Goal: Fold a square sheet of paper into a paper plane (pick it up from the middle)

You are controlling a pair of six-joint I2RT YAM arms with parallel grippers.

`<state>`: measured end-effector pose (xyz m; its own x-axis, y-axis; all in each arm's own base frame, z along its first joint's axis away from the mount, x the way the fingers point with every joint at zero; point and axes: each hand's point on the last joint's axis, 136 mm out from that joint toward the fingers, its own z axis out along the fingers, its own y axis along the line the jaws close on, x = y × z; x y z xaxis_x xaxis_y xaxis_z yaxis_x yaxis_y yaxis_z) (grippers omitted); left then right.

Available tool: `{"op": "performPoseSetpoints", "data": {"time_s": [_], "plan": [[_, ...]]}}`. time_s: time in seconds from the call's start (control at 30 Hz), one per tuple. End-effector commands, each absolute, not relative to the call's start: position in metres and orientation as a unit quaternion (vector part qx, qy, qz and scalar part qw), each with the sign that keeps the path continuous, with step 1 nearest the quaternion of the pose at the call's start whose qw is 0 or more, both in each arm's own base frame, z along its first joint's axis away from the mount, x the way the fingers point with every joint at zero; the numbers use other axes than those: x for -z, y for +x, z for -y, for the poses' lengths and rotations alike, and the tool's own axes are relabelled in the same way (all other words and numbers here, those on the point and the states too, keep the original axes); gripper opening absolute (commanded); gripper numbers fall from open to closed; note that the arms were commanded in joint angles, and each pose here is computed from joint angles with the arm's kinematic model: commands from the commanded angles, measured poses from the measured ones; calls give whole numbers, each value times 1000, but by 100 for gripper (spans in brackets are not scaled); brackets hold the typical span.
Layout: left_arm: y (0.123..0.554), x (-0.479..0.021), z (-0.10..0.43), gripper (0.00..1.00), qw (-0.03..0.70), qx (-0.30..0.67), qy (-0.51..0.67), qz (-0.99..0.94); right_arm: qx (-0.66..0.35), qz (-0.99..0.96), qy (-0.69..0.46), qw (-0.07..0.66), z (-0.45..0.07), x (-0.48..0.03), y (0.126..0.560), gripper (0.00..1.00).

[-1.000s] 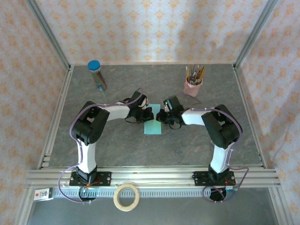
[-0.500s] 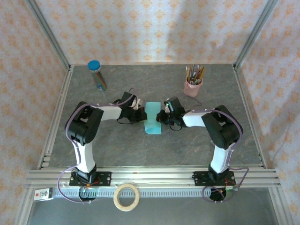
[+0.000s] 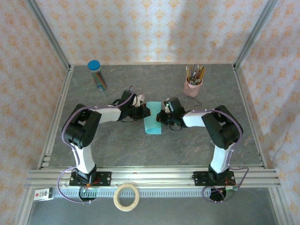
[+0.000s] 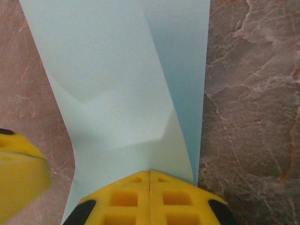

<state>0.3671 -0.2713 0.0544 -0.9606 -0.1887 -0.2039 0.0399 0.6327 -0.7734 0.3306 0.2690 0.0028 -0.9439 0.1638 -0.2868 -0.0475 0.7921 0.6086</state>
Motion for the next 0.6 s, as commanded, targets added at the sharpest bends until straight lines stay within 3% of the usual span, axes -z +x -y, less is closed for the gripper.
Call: {"op": "performPoseSetpoints", "data": {"time_s": [0.0,0.37,0.57], "plan": [[376,-44,280,0,126,437,-51,-889,-91,-992,80,-24,-170,109,222,2],[379,11,216,0,97,374,-131,-913,-72,-994,78,-28,-162,110,217,2],[391,-3,187,0,123,375,-147,-907,-69,-994,78,-30,-160,111,215,2]]}}
